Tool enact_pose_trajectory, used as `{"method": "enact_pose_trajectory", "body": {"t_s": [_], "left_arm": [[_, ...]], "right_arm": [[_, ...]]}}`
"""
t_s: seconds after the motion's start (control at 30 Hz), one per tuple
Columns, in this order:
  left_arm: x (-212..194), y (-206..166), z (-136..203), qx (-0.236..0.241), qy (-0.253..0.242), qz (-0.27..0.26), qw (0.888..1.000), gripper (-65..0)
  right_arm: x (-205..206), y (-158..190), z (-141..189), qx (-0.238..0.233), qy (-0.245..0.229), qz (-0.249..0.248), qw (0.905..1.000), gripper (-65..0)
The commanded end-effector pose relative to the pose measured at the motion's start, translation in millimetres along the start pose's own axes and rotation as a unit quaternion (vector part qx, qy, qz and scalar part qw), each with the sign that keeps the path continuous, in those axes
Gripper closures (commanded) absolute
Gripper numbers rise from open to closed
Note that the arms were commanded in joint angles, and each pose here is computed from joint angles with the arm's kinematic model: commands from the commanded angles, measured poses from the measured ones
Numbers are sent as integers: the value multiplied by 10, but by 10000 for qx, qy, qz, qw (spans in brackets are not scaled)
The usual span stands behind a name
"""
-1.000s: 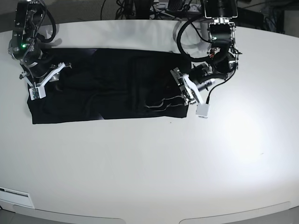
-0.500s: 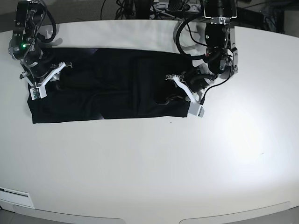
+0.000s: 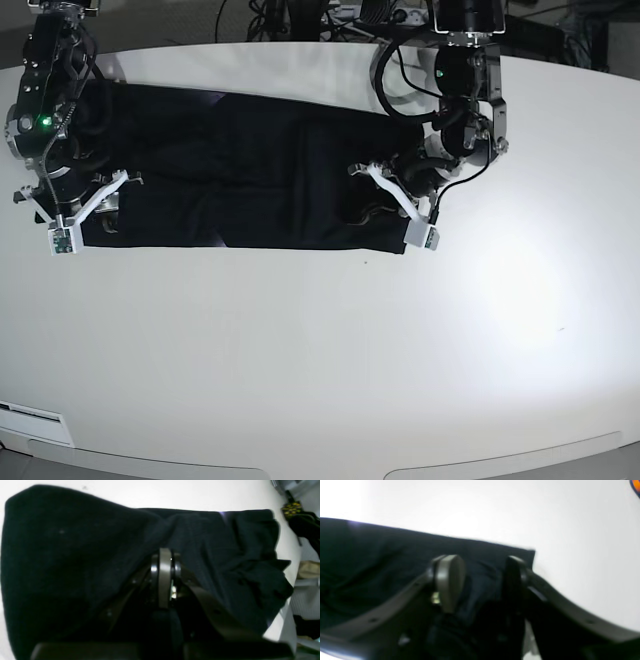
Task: Fold the T-shirt properly
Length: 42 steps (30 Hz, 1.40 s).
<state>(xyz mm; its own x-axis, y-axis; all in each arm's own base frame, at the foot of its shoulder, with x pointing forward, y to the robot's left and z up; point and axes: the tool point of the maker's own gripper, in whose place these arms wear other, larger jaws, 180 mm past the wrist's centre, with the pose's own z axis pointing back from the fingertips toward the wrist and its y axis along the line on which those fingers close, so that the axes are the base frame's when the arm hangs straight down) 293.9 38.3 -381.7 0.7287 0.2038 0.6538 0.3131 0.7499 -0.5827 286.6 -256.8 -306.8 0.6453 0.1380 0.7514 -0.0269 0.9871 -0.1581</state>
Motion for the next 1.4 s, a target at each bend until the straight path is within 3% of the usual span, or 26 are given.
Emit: {"method": "enact_pose_trajectory", "body": {"t_s": [0.0, 0.07, 0.2, 0.33, 0.5, 0.67, 0.9, 1.03, 1.23, 1.3, 1.37], "left_arm": [[-85, 150, 23, 375, 222, 58, 9990, 0], [-107, 229, 30, 597, 316, 61, 9977, 0], [-90, 234, 27, 614, 309, 36, 9976, 0], [-109, 230, 29, 604, 332, 57, 9976, 0], [-106, 161, 21, 413, 326, 155, 9985, 0], [-111, 157, 22, 400, 334, 133, 9985, 0], [-106, 156, 21, 397, 328, 133, 9986, 0], [-108, 158, 22, 400, 331, 132, 9986, 0], [-95, 156, 20, 396, 297, 131, 9987, 0], [-82, 142, 19, 357, 271, 133, 9989, 0], [-52, 56, 17, 106, 190, 96, 9997, 0]], "right_arm": [[102, -195, 44, -278, -148, -59, 9995, -370], [-44, -368, 52, -388, 131, -420, 9983, -371], [-252, -554, 84, 42, 313, -1398, 9897, -371], [-437, -665, 159, 597, 317, -2376, 9690, -371], [-876, -562, 90, 1071, 745, -2878, 9488, -371], [-1087, -470, 34, 1366, 964, -3038, 9380, -371], [-966, 163, 94, 2760, 1059, -2716, 9159, -371], [-972, 318, 93, 3010, 1082, -2451, 9152, -371], [-957, 419, 75, 3093, 970, -2542, 9112, -369], [-944, 403, 64, 3056, 926, -2544, 9129, -303], [-926, 386, 60, 3054, 892, -2463, 9155, -122]]}}
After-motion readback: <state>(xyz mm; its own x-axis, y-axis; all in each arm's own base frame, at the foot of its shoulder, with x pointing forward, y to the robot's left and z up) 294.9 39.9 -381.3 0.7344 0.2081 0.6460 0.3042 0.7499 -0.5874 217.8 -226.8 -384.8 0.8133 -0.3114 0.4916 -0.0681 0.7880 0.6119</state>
